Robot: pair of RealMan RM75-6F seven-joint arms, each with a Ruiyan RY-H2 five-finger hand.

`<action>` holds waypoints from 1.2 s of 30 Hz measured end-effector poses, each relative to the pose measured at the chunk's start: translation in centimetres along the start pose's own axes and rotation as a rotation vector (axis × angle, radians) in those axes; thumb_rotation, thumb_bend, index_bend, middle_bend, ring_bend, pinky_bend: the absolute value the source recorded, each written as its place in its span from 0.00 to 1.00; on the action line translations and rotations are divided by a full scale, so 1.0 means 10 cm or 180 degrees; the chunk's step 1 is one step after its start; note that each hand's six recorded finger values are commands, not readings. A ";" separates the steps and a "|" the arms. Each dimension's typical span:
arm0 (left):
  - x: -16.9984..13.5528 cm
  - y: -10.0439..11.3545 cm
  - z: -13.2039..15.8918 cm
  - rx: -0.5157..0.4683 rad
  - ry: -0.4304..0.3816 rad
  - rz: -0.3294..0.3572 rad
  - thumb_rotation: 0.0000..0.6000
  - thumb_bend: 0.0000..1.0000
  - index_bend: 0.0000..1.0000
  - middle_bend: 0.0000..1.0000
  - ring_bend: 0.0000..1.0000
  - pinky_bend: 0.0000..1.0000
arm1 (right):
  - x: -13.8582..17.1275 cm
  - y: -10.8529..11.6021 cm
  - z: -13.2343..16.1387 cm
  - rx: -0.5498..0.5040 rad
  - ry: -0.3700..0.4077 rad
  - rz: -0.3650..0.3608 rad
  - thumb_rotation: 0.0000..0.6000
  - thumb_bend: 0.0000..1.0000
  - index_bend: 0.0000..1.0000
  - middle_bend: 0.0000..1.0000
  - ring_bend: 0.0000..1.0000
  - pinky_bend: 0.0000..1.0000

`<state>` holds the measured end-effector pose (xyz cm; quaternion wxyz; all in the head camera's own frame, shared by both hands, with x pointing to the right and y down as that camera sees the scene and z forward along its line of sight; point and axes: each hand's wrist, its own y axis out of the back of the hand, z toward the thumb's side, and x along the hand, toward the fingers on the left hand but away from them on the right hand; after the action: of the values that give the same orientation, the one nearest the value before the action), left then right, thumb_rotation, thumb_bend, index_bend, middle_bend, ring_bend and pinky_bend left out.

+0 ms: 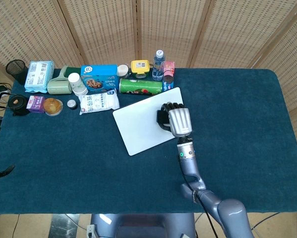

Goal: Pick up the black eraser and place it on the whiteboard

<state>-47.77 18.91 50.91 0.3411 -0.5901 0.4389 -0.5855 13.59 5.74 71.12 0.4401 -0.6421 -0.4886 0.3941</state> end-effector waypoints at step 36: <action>-0.02 0.03 -0.02 -0.0057 -0.0015 0.0021 1.00 0.12 0.00 0.00 0.00 0.07 | 0.15 -0.16 -0.04 0.0037 -0.0044 0.0193 1.00 0.00 0.01 0.00 0.03 0.17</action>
<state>-47.98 19.00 50.57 0.3387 -0.5931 0.4452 -0.5791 13.81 7.35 72.62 0.4283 -0.6512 -0.4697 0.4145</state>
